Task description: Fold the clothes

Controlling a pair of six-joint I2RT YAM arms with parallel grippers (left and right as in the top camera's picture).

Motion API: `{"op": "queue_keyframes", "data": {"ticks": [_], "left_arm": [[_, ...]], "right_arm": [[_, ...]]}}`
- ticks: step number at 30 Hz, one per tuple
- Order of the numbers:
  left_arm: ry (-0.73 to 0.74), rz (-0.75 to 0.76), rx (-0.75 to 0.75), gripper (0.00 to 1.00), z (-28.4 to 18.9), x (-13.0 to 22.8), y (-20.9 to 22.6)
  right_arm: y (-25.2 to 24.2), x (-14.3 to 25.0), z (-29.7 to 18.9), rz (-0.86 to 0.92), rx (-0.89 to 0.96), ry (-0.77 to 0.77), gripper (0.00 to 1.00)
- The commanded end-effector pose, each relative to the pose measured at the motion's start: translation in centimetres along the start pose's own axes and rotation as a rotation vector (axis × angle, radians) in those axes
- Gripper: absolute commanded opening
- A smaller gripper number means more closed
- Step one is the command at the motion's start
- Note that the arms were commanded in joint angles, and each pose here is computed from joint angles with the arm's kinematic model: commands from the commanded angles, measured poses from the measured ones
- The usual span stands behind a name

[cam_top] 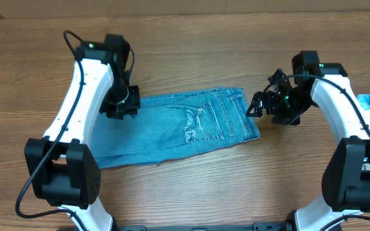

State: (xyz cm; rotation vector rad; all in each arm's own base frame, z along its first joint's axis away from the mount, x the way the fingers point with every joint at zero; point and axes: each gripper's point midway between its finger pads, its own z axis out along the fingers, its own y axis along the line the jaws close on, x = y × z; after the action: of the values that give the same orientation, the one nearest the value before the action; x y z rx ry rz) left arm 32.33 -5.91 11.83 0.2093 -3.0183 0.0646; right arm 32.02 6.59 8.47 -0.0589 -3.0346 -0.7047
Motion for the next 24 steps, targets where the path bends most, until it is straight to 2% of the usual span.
{"op": "queue_keyframes", "data": {"ticks": [1,6,7,10,13,15,21,24], "left_arm": [[0.026,-0.040,0.000,0.35,3.1,0.8,0.4],[0.033,-0.042,0.003,0.37,6.9,1.3,0.7],[0.043,-0.043,0.000,0.40,7.6,1.6,0.8],[0.054,-0.043,-0.004,0.40,8.5,2.0,1.0],[0.051,-0.042,-0.003,0.40,8.5,1.9,1.0],[0.052,-0.042,-0.003,0.40,8.5,1.9,1.0],[0.064,-0.035,-0.007,0.42,8.5,2.2,1.1],[0.070,-0.036,-0.008,0.43,8.5,2.4,1.1]], "right_arm": [[0.0,0.8,1.1,-0.004,-0.041,0.015,0.98],[-1.0,1.7,3.0,0.044,-0.037,0.028,0.98],[-1.2,2.0,3.4,0.079,-0.036,0.032,0.98],[-1.8,3.1,5.2,0.217,-0.047,0.044,0.98],[0.4,4.5,6.8,0.265,-0.238,0.075,0.98],[0.7,4.7,7.7,0.285,-0.287,0.065,0.98],[0.4,1.0,8.5,0.328,-0.329,-0.101,0.95],[-0.1,0.1,8.5,0.329,-0.300,-0.143,0.85]]}}
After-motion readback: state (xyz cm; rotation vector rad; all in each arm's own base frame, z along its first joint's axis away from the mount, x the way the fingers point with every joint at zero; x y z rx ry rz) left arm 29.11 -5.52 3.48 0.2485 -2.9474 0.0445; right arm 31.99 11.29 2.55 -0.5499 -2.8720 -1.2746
